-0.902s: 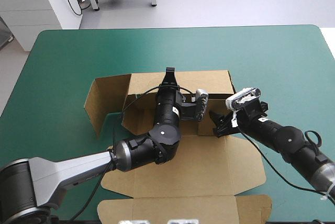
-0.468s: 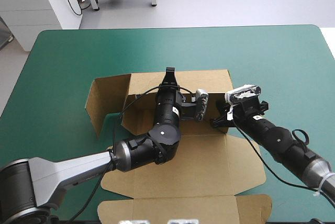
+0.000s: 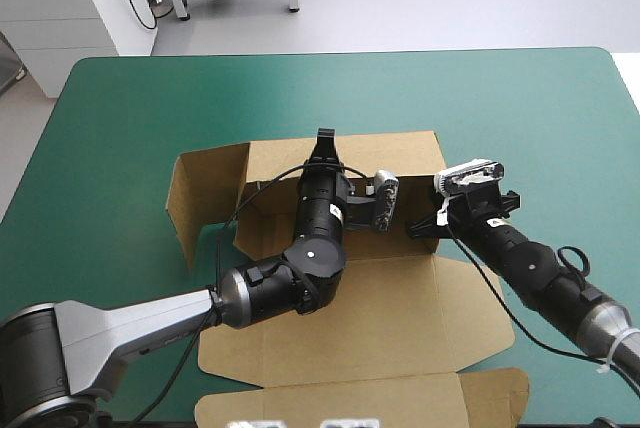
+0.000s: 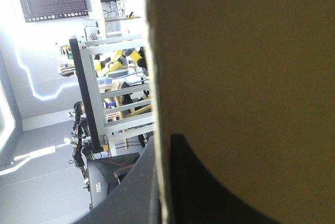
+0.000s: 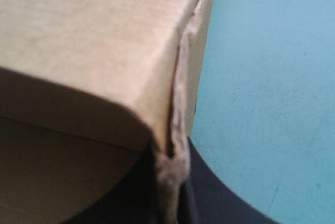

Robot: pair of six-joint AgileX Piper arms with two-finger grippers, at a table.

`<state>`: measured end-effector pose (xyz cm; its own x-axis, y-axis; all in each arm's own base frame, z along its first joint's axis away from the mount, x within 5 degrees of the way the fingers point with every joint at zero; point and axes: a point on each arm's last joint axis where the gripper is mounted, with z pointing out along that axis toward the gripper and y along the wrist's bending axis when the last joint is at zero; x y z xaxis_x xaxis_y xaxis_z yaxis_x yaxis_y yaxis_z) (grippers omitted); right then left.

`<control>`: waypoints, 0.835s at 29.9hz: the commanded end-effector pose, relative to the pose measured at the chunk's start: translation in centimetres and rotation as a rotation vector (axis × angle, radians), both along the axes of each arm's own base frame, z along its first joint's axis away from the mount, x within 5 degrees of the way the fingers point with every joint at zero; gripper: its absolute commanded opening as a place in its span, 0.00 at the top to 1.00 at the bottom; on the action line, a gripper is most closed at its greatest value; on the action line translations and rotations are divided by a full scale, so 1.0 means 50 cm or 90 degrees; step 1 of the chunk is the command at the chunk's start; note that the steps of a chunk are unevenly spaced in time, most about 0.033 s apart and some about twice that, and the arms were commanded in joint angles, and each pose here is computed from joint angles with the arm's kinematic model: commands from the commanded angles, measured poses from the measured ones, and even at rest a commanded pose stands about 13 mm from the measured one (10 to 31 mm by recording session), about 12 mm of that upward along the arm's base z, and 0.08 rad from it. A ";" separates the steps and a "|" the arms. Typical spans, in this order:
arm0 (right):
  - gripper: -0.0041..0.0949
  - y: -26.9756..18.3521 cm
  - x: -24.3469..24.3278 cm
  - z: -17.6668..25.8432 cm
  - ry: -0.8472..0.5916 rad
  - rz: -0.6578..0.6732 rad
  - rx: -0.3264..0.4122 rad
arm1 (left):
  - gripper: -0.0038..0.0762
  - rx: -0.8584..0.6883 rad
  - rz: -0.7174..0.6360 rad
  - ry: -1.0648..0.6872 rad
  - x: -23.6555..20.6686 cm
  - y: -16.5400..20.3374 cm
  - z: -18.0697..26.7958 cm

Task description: Fold the box

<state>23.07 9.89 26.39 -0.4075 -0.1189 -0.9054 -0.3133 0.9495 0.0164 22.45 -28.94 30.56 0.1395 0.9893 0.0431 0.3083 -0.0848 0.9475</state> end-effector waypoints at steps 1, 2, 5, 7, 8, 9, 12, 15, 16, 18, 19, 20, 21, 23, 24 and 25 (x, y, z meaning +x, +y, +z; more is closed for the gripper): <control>0.98 -0.003 0.003 0.033 -0.047 -0.008 -0.004 | 0.93 -0.029 -0.017 -0.052 -0.008 0.009 0.056; 0.98 -0.004 0.003 0.034 -0.049 -0.009 -0.004 | 0.89 -0.029 -0.017 -0.052 -0.008 0.009 0.056; 0.98 -0.002 0.007 0.039 -0.057 -0.005 -0.015 | 0.72 -0.029 -0.017 -0.052 -0.008 0.009 0.056; 0.98 0.002 0.017 0.041 -0.059 0.000 -0.026 | 0.57 -0.034 -0.014 -0.048 -0.008 0.009 0.055; 0.98 0.004 0.023 0.041 -0.059 0.001 -0.029 | 0.50 -0.036 -0.013 -0.046 -0.008 0.010 0.054; 0.98 0.004 0.031 0.041 -0.054 0.001 -0.029 | 0.44 -0.050 -0.011 -0.037 -0.010 0.009 0.053; 0.98 -0.002 0.060 0.038 -0.033 -0.003 -0.024 | 0.40 -0.087 0.023 -0.007 -0.024 0.008 0.045; 0.98 -0.016 0.095 0.032 -0.006 -0.007 -0.018 | 0.40 -0.088 0.025 0.010 -0.054 -0.004 0.041; 0.98 -0.019 0.107 0.030 0.001 -0.003 -0.019 | 0.41 -0.087 0.019 0.009 -0.061 -0.009 0.041; 0.98 -0.021 0.127 0.032 0.014 0.021 -0.023 | 0.42 -0.087 -0.004 0.010 -0.081 -0.021 0.041; 0.98 -0.022 0.135 0.031 0.023 0.036 -0.024 | 0.43 -0.086 -0.014 0.011 -0.092 -0.028 0.041; 0.98 -0.021 0.143 0.030 0.032 0.055 -0.028 | 0.45 -0.086 -0.024 0.011 -0.101 -0.033 0.041; 0.98 -0.021 0.149 0.030 0.039 0.066 -0.028 | 0.46 -0.084 -0.034 0.012 -0.110 -0.038 0.041; 0.98 -0.020 0.162 0.028 0.059 0.090 -0.028 | 0.47 -0.076 -0.047 0.008 -0.118 -0.043 0.042; 0.98 -0.020 0.166 0.027 0.068 0.095 -0.026 | 0.48 -0.075 -0.052 0.008 -0.123 -0.045 0.042; 0.98 -0.021 0.172 0.028 0.080 0.099 -0.025 | 0.48 -0.068 -0.054 0.009 -0.123 -0.045 0.042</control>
